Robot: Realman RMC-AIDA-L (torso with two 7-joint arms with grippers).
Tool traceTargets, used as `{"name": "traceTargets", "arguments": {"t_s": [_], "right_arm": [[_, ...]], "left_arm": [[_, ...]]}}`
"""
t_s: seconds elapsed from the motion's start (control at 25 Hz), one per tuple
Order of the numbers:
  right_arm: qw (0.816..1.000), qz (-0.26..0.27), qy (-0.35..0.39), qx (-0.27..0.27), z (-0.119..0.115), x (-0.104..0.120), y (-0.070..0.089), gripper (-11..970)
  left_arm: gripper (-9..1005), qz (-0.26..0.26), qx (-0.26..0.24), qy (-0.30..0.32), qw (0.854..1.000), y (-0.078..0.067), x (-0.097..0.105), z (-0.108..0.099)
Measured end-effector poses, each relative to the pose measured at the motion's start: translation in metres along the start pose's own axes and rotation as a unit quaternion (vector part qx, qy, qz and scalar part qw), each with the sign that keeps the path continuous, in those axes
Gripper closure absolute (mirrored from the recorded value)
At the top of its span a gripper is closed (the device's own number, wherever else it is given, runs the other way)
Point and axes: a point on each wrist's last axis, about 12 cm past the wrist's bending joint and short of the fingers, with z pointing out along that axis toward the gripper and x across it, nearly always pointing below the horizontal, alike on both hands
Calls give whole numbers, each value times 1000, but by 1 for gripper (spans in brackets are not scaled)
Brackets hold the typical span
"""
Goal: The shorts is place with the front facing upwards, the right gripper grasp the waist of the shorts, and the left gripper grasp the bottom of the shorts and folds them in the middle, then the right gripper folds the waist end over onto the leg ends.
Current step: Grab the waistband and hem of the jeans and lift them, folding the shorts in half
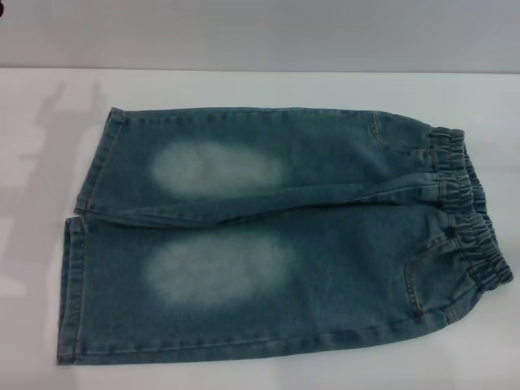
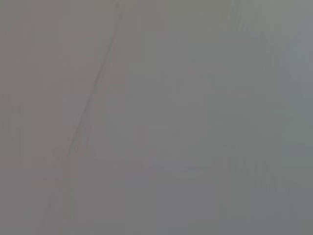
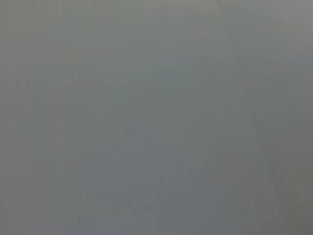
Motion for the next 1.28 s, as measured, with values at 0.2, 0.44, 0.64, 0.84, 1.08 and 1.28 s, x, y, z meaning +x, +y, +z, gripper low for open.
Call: {"name": "traceTargets", "arguments": {"t_s": [0.2,0.44,0.64,0.84,1.08,1.28], "right_arm": [[1000,2,-7,-2,1,-2,1,517],[1000,9,-10,-2,2,-2,4,517],[1000,13,-7,-8,3,-1,8,517],[1000,14,-3,-8,3,0,8,517],[1000,15,-1,-7,3,0,8,518],[1000,23,4,-6,3,1,8,518]], "left_arm": [[364,-3,-4,-2,1000,0,0,-1],[365,-1,5,3,1000,-4,2,0],[364,-4,13,4,1000,-7,3,1],[365,-33,31,14,999,-8,1,6],[364,-38,104,39,993,-18,-8,23],[364,-56,159,102,980,-18,-21,51]]}}
